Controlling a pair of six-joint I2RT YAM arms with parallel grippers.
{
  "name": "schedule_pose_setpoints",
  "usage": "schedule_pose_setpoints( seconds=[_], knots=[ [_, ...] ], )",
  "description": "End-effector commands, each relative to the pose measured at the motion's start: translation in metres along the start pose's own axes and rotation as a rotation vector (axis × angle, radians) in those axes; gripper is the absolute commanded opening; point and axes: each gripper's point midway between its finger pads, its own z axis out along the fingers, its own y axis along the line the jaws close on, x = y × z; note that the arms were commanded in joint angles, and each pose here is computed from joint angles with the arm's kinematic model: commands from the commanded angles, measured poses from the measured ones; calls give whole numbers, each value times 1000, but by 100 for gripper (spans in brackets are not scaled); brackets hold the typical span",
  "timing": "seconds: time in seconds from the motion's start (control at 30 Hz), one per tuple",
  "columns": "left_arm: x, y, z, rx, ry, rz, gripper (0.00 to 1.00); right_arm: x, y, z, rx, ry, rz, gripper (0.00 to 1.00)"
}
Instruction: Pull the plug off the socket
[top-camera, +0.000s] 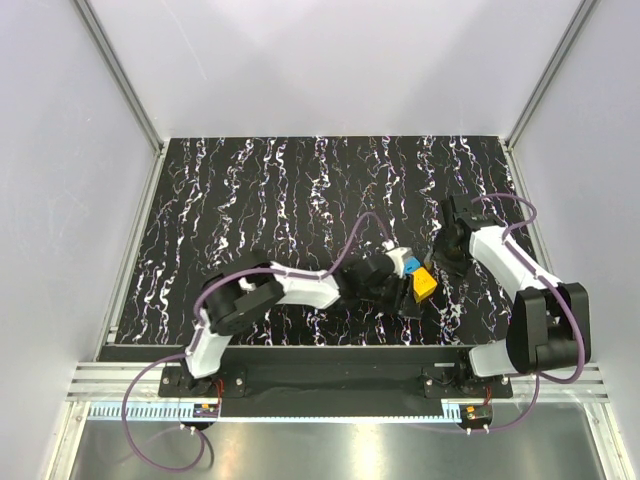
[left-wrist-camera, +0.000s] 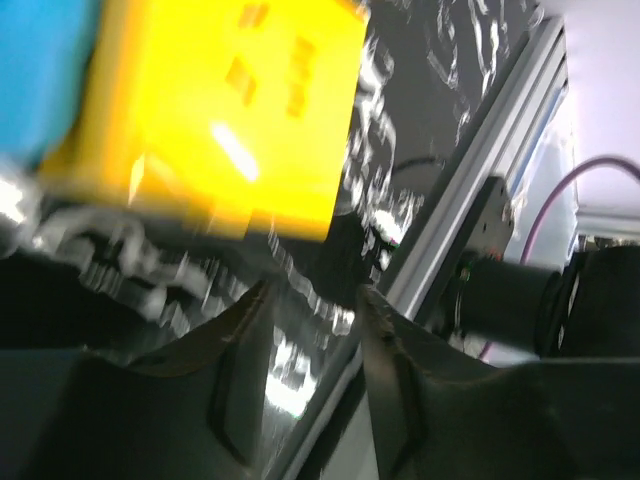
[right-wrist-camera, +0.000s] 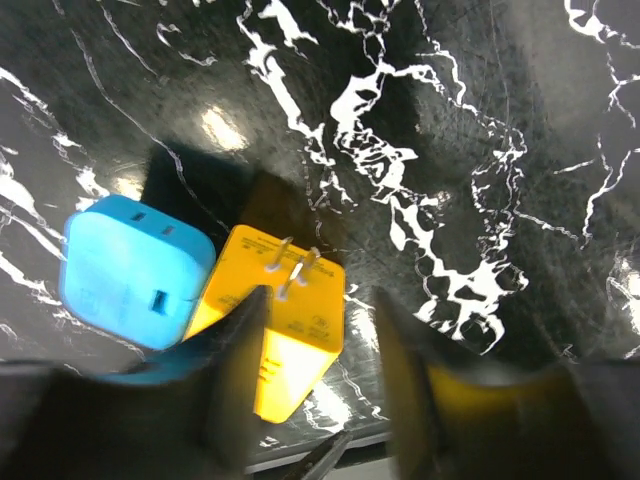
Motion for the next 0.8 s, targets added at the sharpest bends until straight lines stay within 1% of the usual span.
schedule_pose_setpoints(
  seconds=[0.0, 0.03, 0.07, 0.1, 0.13, 0.17, 0.2, 0.27, 0.3, 0.33, 0.4, 0.53, 0.63, 0.77],
  knots=[
    [-31, -37, -45, 86, -113, 60, 48, -15, -3, -22, 14, -62, -9, 62],
    [-34, -36, -52, 86, -125, 65, 50, -14, -1, -25, 1, -56, -7, 67],
    [-36, -36, -58, 89, -135, 65, 52, -14, 0, -29, -14, -63, -1, 75],
    [-42, -29, -71, 85, -156, 54, 57, -13, 1, -32, -27, -61, 2, 77],
    [-45, -30, -77, 115, -161, 45, 59, -9, 4, -34, -48, -47, -2, 82],
    [-51, -21, -88, 129, -164, 19, 62, -8, 4, -39, -55, -45, 7, 94],
    [-58, -15, -92, 126, -187, 14, 63, -6, 3, -41, -55, -40, 13, 100],
    [-67, -7, -101, 153, -194, -4, 66, -4, 6, -49, -84, -35, 24, 100],
    [-78, 5, -104, 144, -209, -19, 67, -3, 7, -51, -94, -33, 30, 100],
    [-78, 6, -105, 164, -178, -16, 68, 0, 8, -55, -108, -28, 42, 100],
    [-92, 15, -99, 174, -163, -19, 69, 1, 13, -63, -155, -35, 43, 100],
    [-99, 20, -82, 227, -77, -23, 69, 6, 13, -64, -170, -19, 49, 100],
    [-107, 28, -71, 237, -68, -49, 70, 15, 14, -62, -188, 16, 37, 100],
    [-110, 42, -56, 228, -45, -84, 69, 20, 16, -63, -224, 17, 30, 100]
  ],
)
